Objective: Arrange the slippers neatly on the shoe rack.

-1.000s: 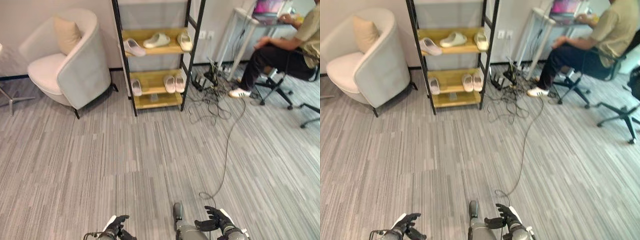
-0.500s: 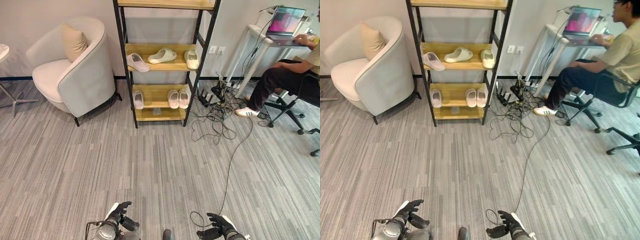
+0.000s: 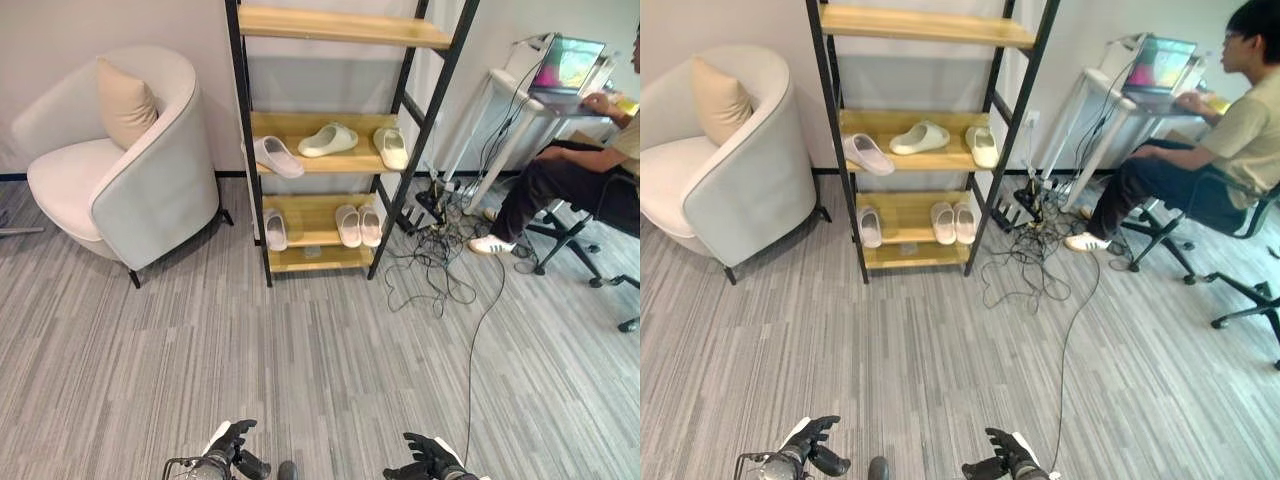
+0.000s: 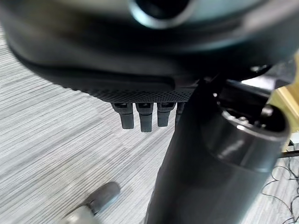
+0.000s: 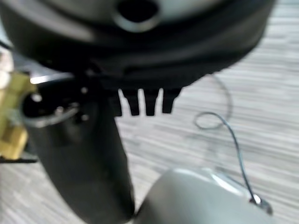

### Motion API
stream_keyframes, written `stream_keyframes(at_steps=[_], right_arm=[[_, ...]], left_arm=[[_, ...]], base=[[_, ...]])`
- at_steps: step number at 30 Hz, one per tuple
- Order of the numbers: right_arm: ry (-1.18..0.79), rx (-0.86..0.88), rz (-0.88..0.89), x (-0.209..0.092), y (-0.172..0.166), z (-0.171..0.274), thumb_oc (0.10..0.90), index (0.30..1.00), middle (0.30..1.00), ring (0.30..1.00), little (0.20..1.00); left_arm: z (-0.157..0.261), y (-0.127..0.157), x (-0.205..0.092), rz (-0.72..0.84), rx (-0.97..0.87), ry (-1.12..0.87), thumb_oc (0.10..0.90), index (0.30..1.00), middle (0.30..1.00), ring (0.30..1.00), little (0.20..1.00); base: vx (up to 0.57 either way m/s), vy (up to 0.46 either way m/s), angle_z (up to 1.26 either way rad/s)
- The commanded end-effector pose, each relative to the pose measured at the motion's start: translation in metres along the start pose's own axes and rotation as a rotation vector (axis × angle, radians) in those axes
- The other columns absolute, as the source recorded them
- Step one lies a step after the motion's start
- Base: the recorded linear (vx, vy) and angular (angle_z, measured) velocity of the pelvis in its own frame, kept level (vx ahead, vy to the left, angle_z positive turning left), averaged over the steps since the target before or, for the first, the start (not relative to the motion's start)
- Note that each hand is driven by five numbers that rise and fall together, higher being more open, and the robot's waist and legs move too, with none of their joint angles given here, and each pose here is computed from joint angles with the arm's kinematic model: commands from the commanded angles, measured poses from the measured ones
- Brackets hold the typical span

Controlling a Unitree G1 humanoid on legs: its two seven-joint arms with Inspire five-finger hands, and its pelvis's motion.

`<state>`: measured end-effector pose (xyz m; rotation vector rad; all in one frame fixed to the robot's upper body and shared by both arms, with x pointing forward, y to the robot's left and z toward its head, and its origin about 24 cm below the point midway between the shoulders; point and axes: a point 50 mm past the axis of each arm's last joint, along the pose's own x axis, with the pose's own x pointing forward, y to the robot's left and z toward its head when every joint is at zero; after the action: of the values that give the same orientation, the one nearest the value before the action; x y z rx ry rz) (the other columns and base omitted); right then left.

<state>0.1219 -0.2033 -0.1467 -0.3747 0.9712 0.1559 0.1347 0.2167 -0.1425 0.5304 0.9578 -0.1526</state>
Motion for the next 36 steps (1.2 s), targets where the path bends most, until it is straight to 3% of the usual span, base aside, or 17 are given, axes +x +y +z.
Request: stream_keyframes(at_steps=[1, 12, 18, 29, 36], right_arm=[[-0.097, -0.013, -0.077, 0.002, -0.028, 0.022, 0.800, 0.900, 0.900, 0.900, 0.900], [-0.070, -0.042, -0.051, 0.000, -0.025, 0.014, 0.800, 0.900, 0.900, 0.900, 0.900], [-0.098, -0.012, -0.083, -0.001, -0.032, 0.020, 0.800, 0.900, 0.900, 0.900, 0.900], [-0.113, -0.016, -0.073, -0.002, -0.027, 0.020, 0.800, 0.900, 0.900, 0.900, 0.900], [-0.157, -0.037, -0.042, 0.002, -0.020, 0.036, 0.800, 0.900, 0.900, 0.900, 0.900]], left_arm=[[0.017, -0.001, 0.001, 0.006, -0.032, -0.089, 0.800, 0.900, 0.900, 0.900, 0.900], [0.005, -0.022, 0.000, -0.045, -0.058, -0.030, 0.800, 0.900, 0.900, 0.900, 0.900], [0.021, -0.017, 0.001, -0.037, -0.036, -0.088, 0.800, 0.900, 0.900, 0.900, 0.900], [0.015, -0.016, -0.002, -0.028, -0.039, -0.089, 0.800, 0.900, 0.900, 0.900, 0.900], [0.027, -0.001, -0.001, -0.002, -0.032, -0.142, 0.800, 0.900, 0.900, 0.900, 0.900]], base=[[0.29, -0.048, 0.25], [0.43, -0.170, 0.32], [0.33, -0.204, 0.02], [0.40, 0.080, -0.03], [0.24, 0.098, -0.20]])
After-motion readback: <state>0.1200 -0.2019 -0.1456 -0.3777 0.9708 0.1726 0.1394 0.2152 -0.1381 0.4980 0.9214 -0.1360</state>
